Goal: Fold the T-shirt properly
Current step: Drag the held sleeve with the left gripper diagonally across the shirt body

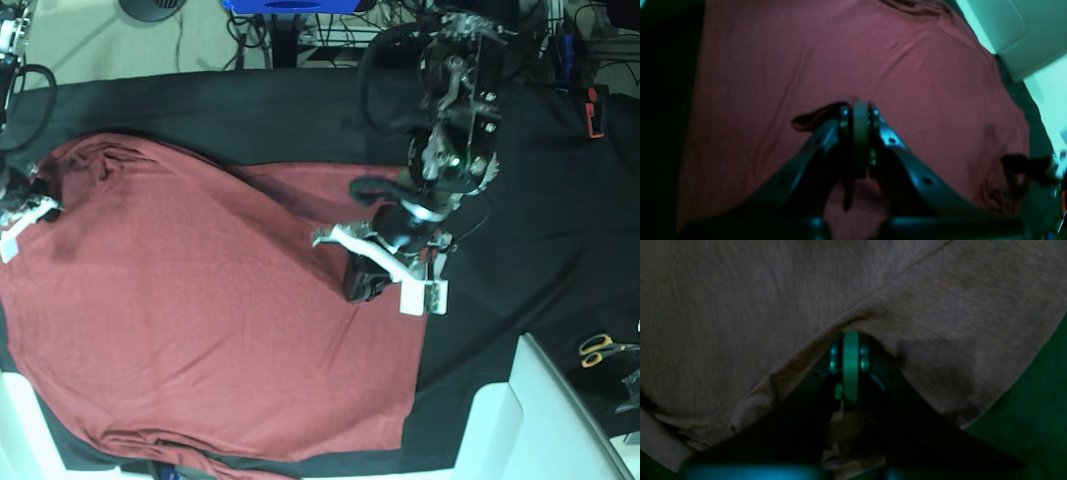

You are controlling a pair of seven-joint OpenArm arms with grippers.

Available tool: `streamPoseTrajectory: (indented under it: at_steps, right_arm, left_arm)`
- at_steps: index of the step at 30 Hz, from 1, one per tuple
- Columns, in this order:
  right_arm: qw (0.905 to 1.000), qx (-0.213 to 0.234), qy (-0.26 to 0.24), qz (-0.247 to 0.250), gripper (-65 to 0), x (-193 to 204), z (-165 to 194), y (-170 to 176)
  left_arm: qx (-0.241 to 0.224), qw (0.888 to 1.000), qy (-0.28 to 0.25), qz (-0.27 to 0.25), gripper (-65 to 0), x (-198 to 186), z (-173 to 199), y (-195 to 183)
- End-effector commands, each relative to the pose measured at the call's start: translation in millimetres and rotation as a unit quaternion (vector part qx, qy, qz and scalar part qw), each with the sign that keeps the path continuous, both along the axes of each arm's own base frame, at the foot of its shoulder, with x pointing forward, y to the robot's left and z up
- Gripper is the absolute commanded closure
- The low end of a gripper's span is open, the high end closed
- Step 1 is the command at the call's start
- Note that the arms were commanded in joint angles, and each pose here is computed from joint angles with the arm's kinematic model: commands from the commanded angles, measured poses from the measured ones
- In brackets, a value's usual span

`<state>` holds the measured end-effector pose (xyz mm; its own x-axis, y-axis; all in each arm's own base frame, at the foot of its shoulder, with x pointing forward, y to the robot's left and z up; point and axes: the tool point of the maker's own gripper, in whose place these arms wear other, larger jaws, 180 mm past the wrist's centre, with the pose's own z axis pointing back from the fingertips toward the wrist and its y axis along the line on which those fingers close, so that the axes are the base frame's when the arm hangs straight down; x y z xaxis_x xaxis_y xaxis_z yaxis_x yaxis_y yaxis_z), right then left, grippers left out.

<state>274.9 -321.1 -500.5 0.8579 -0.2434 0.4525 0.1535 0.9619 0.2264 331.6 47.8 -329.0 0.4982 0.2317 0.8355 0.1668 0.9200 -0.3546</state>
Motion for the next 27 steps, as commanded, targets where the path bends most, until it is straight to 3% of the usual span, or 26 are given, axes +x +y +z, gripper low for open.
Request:
streamPoseTrajectory:
  at_steps: [1, 7, 14, 18, 27]
  right_arm:
    - [0.9998, -0.009, 0.019, 0.007, -0.6, -6, -2, -4]
    - [0.9998, -0.009, 0.019, 0.007, -0.6, -6, -2, -4]
    - [0.9997, -0.009, 0.02, 0.007, -0.6, -6, -2, -3]
    - [0.9997, -0.009, 0.02, 0.007, -0.6, -6, -2, -3]
    - [0.9997, -0.008, 0.023, 0.007, -0.6, -8, -4, -3]
  left_arm:
    - [-0.015, 0.999, -0.034, -0.003, 0.0, 12, 20, -7]
    - [-0.037, 0.999, -0.037, -0.001, 0.0, 37, 25, -23]
    - [-0.048, 0.999, -0.007, 0.0, 0.0, 60, 4, -39]
    - [-0.052, 0.998, -0.034, 0.024, 0.0, 74, 1, -32]
    - [-0.039, 0.998, -0.016, 0.043, 0.0, 99, -31, -26]
